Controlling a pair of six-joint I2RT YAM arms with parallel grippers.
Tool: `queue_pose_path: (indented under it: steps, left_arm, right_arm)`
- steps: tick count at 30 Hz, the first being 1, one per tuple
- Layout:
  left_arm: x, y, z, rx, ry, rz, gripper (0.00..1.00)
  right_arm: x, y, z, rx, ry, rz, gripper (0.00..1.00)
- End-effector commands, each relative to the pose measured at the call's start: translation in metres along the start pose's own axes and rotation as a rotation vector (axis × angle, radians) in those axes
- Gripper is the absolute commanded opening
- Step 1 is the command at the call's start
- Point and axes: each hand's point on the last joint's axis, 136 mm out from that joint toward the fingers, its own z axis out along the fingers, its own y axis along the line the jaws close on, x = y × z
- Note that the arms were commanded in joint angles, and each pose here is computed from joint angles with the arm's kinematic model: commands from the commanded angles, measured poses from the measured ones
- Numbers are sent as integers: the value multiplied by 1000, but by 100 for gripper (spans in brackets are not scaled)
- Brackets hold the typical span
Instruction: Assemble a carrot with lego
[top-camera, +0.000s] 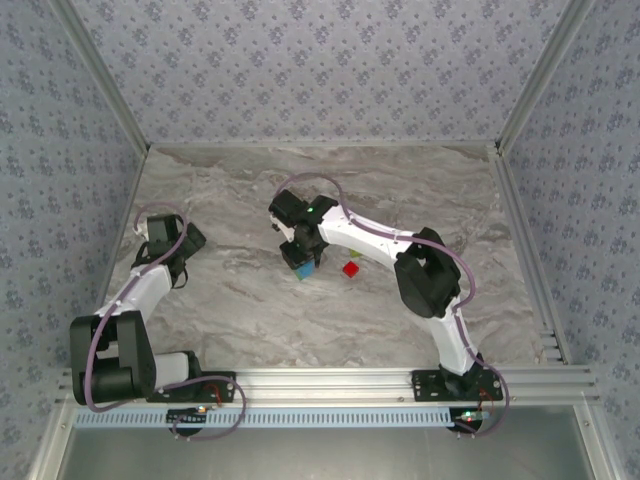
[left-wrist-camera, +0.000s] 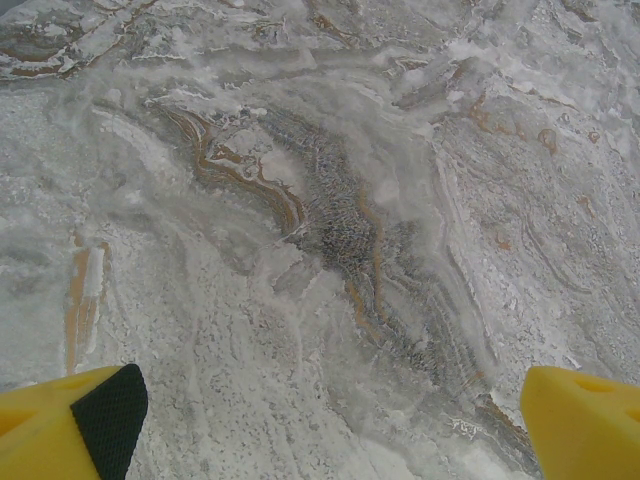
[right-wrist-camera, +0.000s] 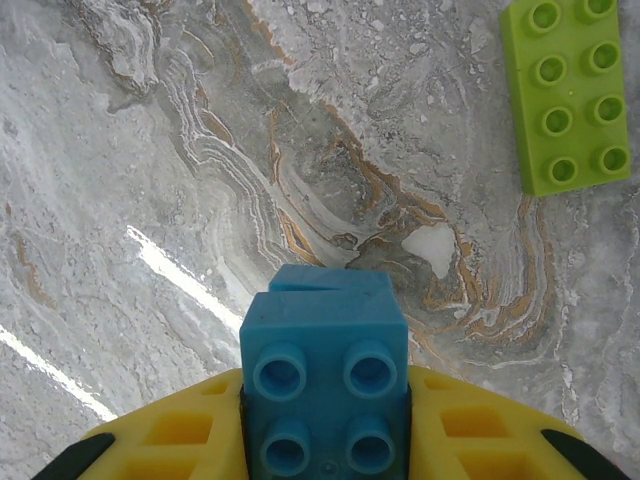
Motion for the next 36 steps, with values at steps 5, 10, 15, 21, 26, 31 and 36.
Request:
queue_pose_path:
  steps: [5,10,15,21,26,31,36]
  left_arm:
    - [-18,-10,-6,34,-40,-21,97]
    - [-18,-10,-6,34,-40,-21,97]
    - [-19,-10,-6,34,-41,-22,97]
    - [-19,-10,-6,34,-42,-23,97]
    - [-19,-10,-7,35,-42,-22,97]
    - [-19,-11,-7,36,-41,-21,97]
    - [-19,-11,-6,36,-41,-22,97]
  right_arm:
    - [12,6,12,-12,39,24,33]
    - [17,6,14,-12,46,41,33]
    - [23,10,19,-24,55,51,33]
    - [26,11,22,-18,63,49,33]
    - [32,11,26,1,84,38,33]
    - [40,9,33,16,109,29,32]
    - [55,5,44,31,149,22,32]
